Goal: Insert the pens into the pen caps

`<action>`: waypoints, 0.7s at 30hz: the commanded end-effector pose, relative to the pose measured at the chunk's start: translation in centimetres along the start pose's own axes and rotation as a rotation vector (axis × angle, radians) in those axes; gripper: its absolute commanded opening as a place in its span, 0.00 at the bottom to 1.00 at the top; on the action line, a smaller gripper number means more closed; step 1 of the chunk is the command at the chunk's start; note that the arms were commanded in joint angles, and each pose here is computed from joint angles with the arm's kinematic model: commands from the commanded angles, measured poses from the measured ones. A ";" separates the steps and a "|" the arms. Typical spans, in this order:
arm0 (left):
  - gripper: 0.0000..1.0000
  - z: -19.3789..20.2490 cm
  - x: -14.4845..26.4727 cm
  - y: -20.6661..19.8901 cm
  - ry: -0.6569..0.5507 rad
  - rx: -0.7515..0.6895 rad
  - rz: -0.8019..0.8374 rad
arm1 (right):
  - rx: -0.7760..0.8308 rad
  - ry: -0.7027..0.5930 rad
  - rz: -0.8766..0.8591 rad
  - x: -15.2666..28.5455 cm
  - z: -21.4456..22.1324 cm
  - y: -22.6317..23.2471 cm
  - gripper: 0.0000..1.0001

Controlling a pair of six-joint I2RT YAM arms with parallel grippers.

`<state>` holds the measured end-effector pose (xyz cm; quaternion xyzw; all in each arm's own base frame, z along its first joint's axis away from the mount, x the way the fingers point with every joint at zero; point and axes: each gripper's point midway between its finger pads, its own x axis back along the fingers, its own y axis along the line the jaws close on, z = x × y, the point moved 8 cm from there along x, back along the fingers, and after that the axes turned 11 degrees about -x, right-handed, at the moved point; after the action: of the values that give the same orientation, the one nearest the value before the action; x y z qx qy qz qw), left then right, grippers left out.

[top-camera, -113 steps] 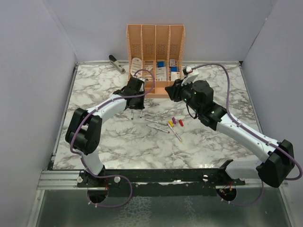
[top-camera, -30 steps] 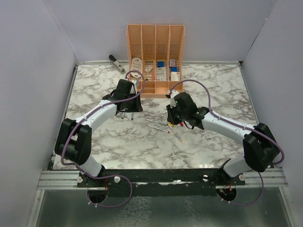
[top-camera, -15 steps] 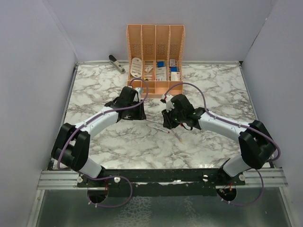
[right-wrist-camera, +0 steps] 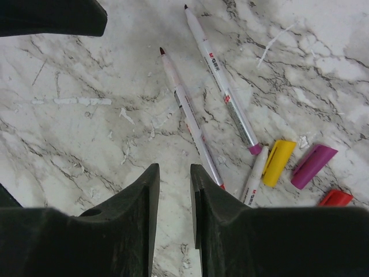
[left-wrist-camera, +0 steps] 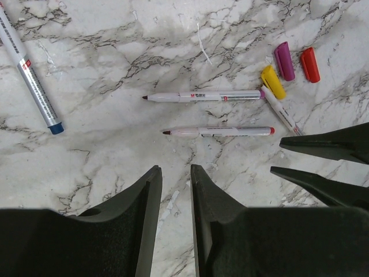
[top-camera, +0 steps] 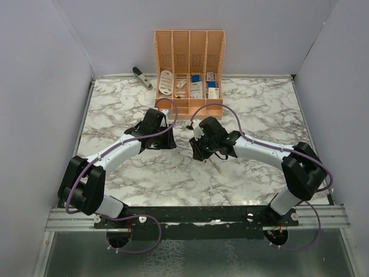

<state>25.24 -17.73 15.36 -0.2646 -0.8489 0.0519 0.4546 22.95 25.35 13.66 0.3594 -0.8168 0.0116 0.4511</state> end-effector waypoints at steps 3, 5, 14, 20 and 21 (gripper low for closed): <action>0.29 0.0 1.9 0.2 -0.079 0.025 -0.069 | 0.051 0.039 0.004 -2.1 0.0 0.0 0.30; 0.29 0.0 2.3 0.2 -0.096 0.026 -0.077 | 0.052 0.052 0.013 -2.7 0.1 -0.2 0.30; 0.29 0.5 2.3 0.4 -0.084 0.032 -0.079 | 0.077 0.060 0.042 -4.2 -0.3 -0.7 0.30; 0.29 0.8 2.3 0.4 -0.081 0.034 -0.082 | 0.096 0.058 0.052 -4.8 -0.8 -0.8 0.30; 0.29 0.8 2.3 0.5 -0.081 0.032 -0.084 | 0.096 0.060 0.051 -4.9 -0.8 -0.8 0.30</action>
<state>23.71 -16.27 16.27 -0.2291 -0.8698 0.0566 0.4333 24.57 27.11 10.13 0.3582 -0.8011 0.0610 0.4756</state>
